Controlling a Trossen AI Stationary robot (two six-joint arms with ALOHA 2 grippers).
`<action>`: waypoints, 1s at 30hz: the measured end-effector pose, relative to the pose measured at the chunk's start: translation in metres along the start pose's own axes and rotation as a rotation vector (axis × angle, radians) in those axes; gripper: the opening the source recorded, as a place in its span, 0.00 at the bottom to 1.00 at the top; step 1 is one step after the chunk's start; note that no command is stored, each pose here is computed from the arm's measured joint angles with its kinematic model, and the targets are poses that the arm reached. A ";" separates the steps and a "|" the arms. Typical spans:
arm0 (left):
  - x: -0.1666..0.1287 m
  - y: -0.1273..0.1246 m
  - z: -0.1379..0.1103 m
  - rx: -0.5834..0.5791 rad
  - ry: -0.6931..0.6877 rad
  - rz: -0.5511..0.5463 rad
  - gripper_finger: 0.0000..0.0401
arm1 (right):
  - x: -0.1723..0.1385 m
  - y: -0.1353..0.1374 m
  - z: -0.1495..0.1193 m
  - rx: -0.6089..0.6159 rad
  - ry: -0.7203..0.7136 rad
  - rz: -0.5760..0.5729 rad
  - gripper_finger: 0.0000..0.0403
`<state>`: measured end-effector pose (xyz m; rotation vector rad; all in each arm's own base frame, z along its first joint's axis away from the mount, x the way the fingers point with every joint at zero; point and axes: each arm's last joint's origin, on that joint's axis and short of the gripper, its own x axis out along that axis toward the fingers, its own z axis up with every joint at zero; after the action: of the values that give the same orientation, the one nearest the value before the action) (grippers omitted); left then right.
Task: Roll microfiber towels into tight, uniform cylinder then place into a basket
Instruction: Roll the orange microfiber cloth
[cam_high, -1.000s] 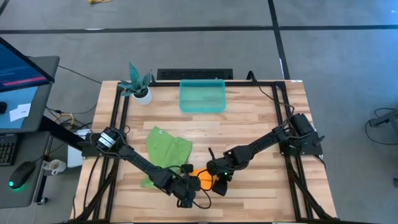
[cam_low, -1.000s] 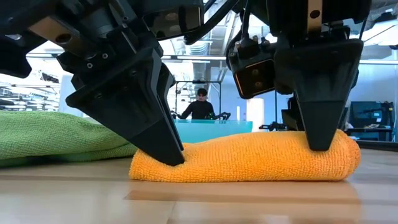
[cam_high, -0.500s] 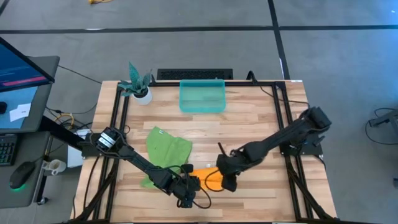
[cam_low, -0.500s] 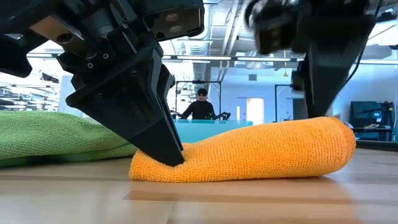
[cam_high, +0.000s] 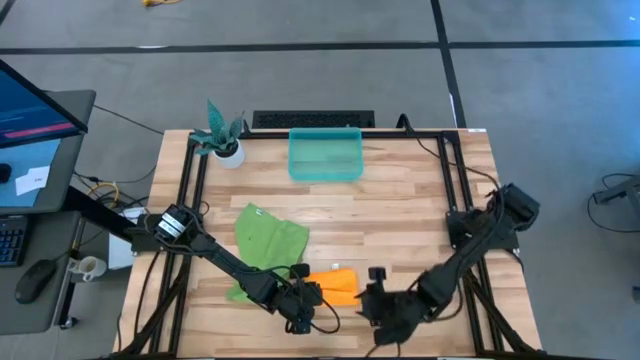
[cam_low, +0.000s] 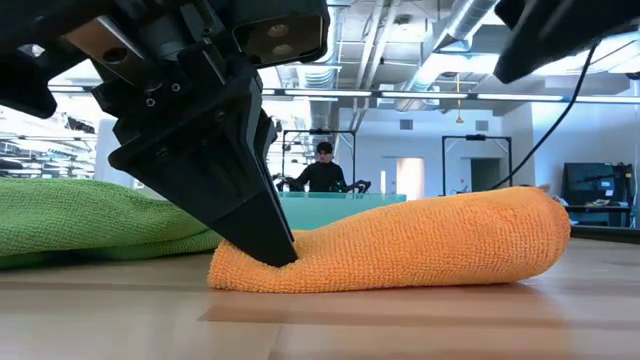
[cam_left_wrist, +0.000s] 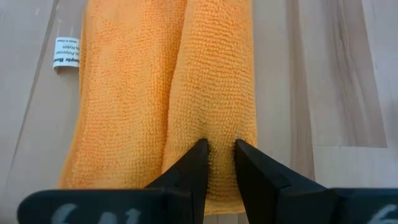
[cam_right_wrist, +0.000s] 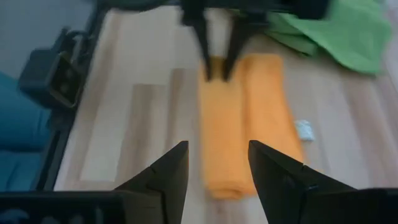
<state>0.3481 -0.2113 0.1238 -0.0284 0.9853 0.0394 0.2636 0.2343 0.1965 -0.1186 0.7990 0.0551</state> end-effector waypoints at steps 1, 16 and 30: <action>0.000 0.000 0.000 -0.001 0.000 0.000 0.18 | 0.004 0.006 -0.003 -0.025 -0.006 0.008 0.47; 0.000 0.000 0.000 -0.030 -0.004 0.000 0.18 | 0.058 0.008 -0.017 -0.047 0.010 -0.047 0.15; 0.000 -0.002 0.000 -0.035 -0.030 0.022 0.18 | 0.080 -0.006 -0.028 0.038 0.131 -0.069 0.07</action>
<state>0.3481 -0.2132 0.1243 -0.0484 0.9548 0.0774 0.3003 0.2252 0.1205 -0.1145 0.9256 -0.0334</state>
